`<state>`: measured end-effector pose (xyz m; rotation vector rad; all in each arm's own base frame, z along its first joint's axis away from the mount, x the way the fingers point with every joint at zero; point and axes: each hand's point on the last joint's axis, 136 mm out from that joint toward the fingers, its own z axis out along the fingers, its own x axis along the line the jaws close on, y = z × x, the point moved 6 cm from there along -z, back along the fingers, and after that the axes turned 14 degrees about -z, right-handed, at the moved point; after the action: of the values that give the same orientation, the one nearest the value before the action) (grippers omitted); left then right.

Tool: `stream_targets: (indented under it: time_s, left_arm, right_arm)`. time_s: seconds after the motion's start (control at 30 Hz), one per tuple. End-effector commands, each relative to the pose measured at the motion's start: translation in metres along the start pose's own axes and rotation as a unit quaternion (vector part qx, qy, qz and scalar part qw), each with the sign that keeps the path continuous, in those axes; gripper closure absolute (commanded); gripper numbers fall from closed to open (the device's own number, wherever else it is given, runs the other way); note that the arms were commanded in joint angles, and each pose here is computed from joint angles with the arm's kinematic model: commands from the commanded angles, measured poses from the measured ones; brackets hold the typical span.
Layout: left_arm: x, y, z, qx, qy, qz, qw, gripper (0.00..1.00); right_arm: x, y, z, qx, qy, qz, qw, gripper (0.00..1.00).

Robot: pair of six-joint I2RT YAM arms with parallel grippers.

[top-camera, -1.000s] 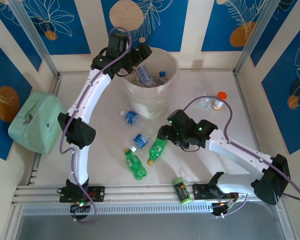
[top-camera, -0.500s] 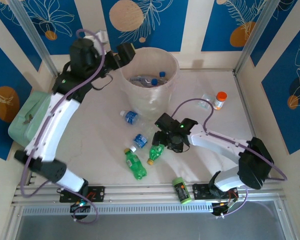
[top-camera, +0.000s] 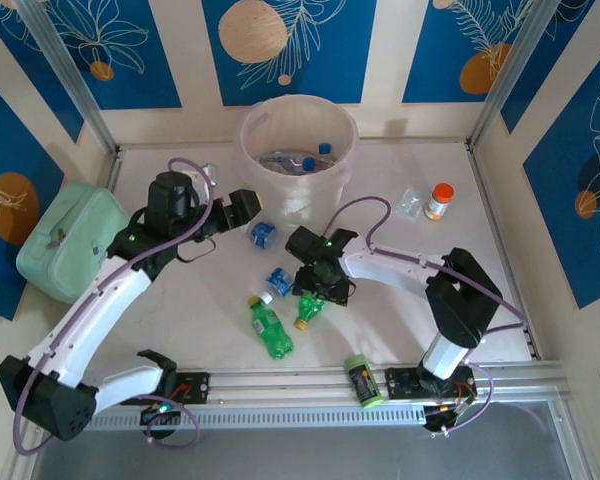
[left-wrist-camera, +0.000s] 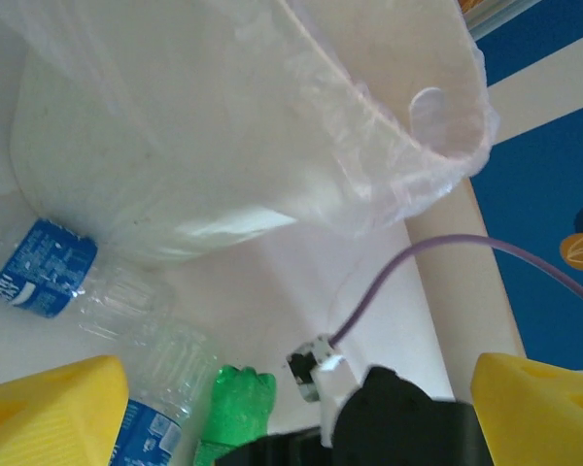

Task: Put the plastic bottles in the bin

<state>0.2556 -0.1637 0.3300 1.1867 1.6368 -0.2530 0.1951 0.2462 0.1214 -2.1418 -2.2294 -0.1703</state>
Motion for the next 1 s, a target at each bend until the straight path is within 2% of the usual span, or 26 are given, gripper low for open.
stream_targets:
  time_s: [0.0,0.27,0.5,0.73,0.97]
  left_arm:
    - [-0.007,-0.005,-0.012,0.004,-0.034,-0.005,0.999,0.11]
    - [0.018,-0.02,-0.004,0.025,-0.015,-0.037,0.999,0.13]
    - [0.029,-0.025,0.002,0.036,0.004,-0.045,0.998,0.14]
    - [0.034,-0.03,0.004,0.048,0.011,-0.049,0.998,0.14]
    - [0.03,-0.03,0.009,0.059,-0.007,-0.059,0.996,0.14]
  right_arm:
    - [0.0,-0.002,0.001,0.028,-0.01,0.016,0.999,0.21]
    - [-0.005,0.003,0.018,0.058,-0.024,0.029,0.998,0.32]
    - [-0.005,0.003,0.013,0.046,-0.028,0.026,0.998,0.42]
    - [0.004,-0.003,-0.026,-0.038,0.035,-0.019,0.998,0.47]
    - [0.005,-0.004,-0.101,-0.156,0.133,-0.077,0.976,0.48]
